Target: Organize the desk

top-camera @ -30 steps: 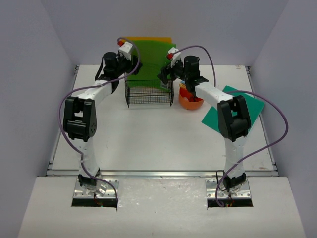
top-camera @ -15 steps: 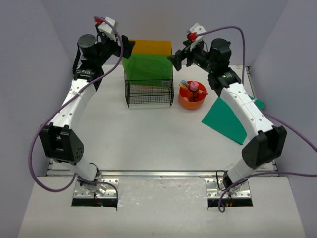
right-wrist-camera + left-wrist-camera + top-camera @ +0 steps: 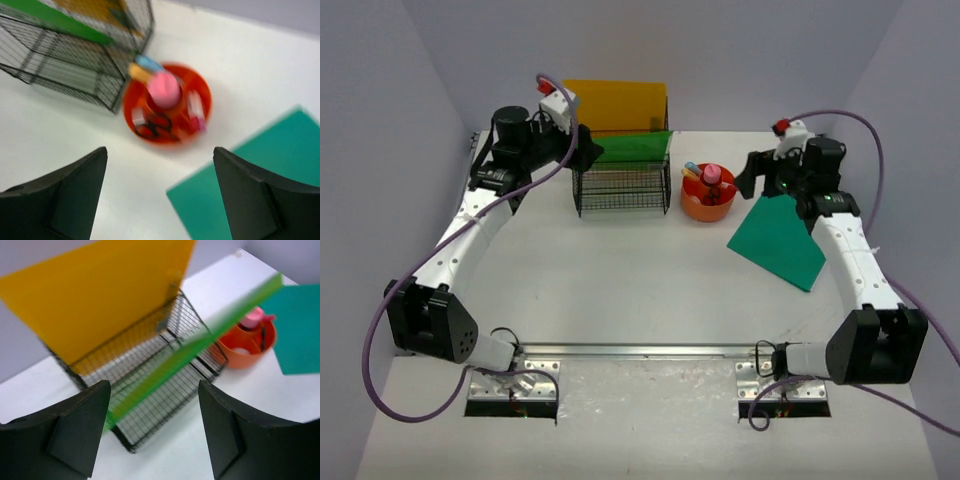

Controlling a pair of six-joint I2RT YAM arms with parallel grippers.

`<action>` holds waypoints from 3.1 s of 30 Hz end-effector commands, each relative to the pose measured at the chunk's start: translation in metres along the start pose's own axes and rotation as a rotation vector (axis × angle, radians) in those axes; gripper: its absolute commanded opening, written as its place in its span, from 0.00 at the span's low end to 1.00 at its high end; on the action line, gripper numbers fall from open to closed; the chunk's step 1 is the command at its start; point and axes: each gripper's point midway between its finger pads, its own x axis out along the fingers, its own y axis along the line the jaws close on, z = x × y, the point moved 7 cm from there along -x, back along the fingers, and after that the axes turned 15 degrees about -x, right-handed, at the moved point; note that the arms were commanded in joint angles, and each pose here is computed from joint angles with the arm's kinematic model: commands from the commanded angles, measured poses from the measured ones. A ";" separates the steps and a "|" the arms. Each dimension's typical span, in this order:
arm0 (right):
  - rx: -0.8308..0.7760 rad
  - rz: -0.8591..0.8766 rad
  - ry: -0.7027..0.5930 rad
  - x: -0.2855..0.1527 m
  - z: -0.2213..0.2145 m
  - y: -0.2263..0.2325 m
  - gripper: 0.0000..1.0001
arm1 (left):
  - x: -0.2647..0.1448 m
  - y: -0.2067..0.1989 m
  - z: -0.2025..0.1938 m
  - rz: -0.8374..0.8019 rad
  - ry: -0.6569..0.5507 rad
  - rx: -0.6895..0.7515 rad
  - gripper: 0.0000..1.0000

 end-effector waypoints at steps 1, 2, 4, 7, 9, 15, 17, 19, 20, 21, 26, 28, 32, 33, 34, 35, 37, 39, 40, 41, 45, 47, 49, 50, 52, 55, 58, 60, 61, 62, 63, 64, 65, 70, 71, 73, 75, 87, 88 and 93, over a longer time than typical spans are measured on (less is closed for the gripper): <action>0.271 -0.128 0.138 -0.040 -0.059 -0.028 0.86 | 0.002 -0.056 -0.022 -0.165 0.134 0.044 0.66; 0.316 -0.156 0.171 -0.046 -0.073 -0.034 0.86 | 0.006 -0.063 -0.032 -0.178 0.175 0.044 0.65; 0.394 -0.225 0.229 -0.057 -0.099 -0.048 0.85 | 0.017 -0.077 -0.053 -0.207 0.252 0.043 0.64; 0.482 -0.308 0.307 -0.067 -0.127 -0.058 0.85 | 0.027 -0.086 -0.071 -0.233 0.294 0.035 0.64; 0.540 -0.340 0.338 -0.070 -0.141 -0.063 0.85 | 0.031 -0.091 -0.080 -0.249 0.307 0.032 0.64; 0.762 -0.356 0.346 -0.076 -0.194 -0.077 0.82 | 0.039 -0.097 -0.087 -0.292 0.310 -0.012 0.64; 0.784 -0.363 0.341 -0.076 -0.209 -0.079 0.79 | 0.038 -0.098 -0.088 -0.302 0.311 -0.015 0.64; 0.789 -0.371 0.324 -0.077 -0.217 -0.081 0.78 | 0.035 -0.098 -0.086 -0.302 0.302 -0.007 0.65; 0.792 -0.369 0.327 -0.076 -0.223 -0.078 0.77 | 0.032 -0.098 -0.083 -0.295 0.289 0.005 0.65; 0.785 -0.367 0.328 -0.076 -0.226 -0.078 0.77 | 0.030 -0.098 -0.080 -0.289 0.276 0.018 0.67; 0.784 -0.359 0.339 -0.073 -0.237 -0.076 0.77 | 0.020 -0.076 -0.079 -0.168 0.267 0.025 0.68; 0.776 -0.337 0.331 -0.072 -0.236 -0.075 0.77 | 0.020 -0.050 -0.076 -0.092 0.280 -0.008 0.65; 0.713 -0.292 0.269 -0.073 -0.226 -0.073 0.75 | 0.012 0.001 -0.061 0.055 0.244 -0.064 0.58; 0.695 -0.282 0.261 -0.073 -0.224 -0.072 0.75 | 0.009 0.010 -0.058 0.089 0.240 -0.063 0.56; 0.685 -0.273 0.254 -0.074 -0.223 -0.072 0.75 | 0.006 0.020 -0.053 0.125 0.230 -0.059 0.54; 0.674 -0.264 0.244 -0.074 -0.221 -0.072 0.75 | 0.007 0.028 -0.051 0.154 0.234 -0.042 0.51; 0.656 -0.243 0.227 -0.074 -0.218 -0.071 0.74 | 0.010 0.040 -0.047 0.201 0.241 0.012 0.44; 0.646 -0.221 0.212 -0.073 -0.216 -0.070 0.73 | 0.018 0.048 -0.042 0.214 0.240 0.058 0.38; 0.644 -0.217 0.208 -0.073 -0.215 -0.070 0.73 | 0.023 0.052 -0.045 0.217 0.253 0.069 0.36; 0.640 -0.210 0.203 -0.073 -0.214 -0.070 0.72 | 0.030 0.056 -0.039 0.212 0.248 0.093 0.34; 0.610 -0.174 0.173 -0.075 -0.206 -0.067 0.70 | 0.061 0.072 -0.028 0.189 0.251 0.151 0.30; 0.596 -0.165 0.165 -0.076 -0.204 -0.066 0.69 | 0.075 0.078 -0.024 0.170 0.254 0.177 0.29; 0.580 -0.152 0.156 -0.076 -0.201 -0.065 0.69 | 0.090 0.086 -0.028 0.156 0.275 0.187 0.29; 0.572 -0.145 0.152 -0.077 -0.200 -0.065 0.68 | 0.096 0.089 -0.025 0.150 0.272 0.201 0.29; 0.558 -0.134 0.140 -0.078 -0.196 -0.064 0.67 | 0.106 0.096 -0.030 0.140 0.286 0.232 0.28; 0.539 -0.114 0.124 -0.079 -0.192 -0.064 0.66 | 0.114 0.104 -0.030 0.139 0.286 0.293 0.28; 0.535 -0.096 0.114 -0.078 -0.190 -0.063 0.66 | 0.120 0.110 -0.028 0.148 0.277 0.346 0.28; 0.536 -0.090 0.117 -0.078 -0.190 -0.063 0.65 | 0.122 0.114 -0.028 0.157 0.282 0.365 0.29; 0.538 -0.088 0.119 -0.079 -0.191 -0.062 0.65 | 0.122 0.115 -0.027 0.162 0.279 0.372 0.30; 0.538 -0.087 0.121 -0.079 -0.191 -0.061 0.65 | 0.122 0.116 -0.025 0.170 0.276 0.375 0.32; 0.537 -0.088 0.123 -0.079 -0.192 -0.061 0.65 | 0.121 0.116 -0.024 0.177 0.269 0.373 0.36; 0.538 -0.095 0.130 -0.080 -0.193 -0.060 0.65 | 0.118 0.116 -0.018 0.189 0.248 0.360 0.45; 0.539 -0.103 0.136 -0.081 -0.193 -0.059 0.65 | 0.115 0.116 -0.013 0.201 0.231 0.346 0.53; 0.590 -0.171 0.188 -0.084 -0.197 -0.061 0.68 | 0.077 0.099 0.024 0.214 0.087 0.274 0.79; 0.609 -0.181 0.197 -0.085 -0.198 -0.061 0.69 | 0.065 0.096 0.030 0.216 0.033 0.263 0.84; 0.626 -0.181 0.204 -0.086 -0.199 -0.058 0.70 | 0.036 0.074 0.058 0.189 -0.078 0.249 0.90; 0.641 -0.190 0.210 -0.087 -0.199 -0.057 0.72 | 0.018 0.063 0.070 0.185 -0.143 0.243 0.94; 0.741 -0.269 0.307 -0.092 -0.223 -0.064 0.75 | -0.035 0.045 0.012 0.249 0.002 -0.002 0.86; 0.741 -0.258 0.296 -0.091 -0.222 -0.064 0.75 | -0.034 0.048 -0.005 0.265 0.026 -0.050 0.81; 0.734 -0.259 0.289 -0.091 -0.220 -0.064 0.74 | -0.028 0.059 -0.063 0.340 0.058 -0.247 0.64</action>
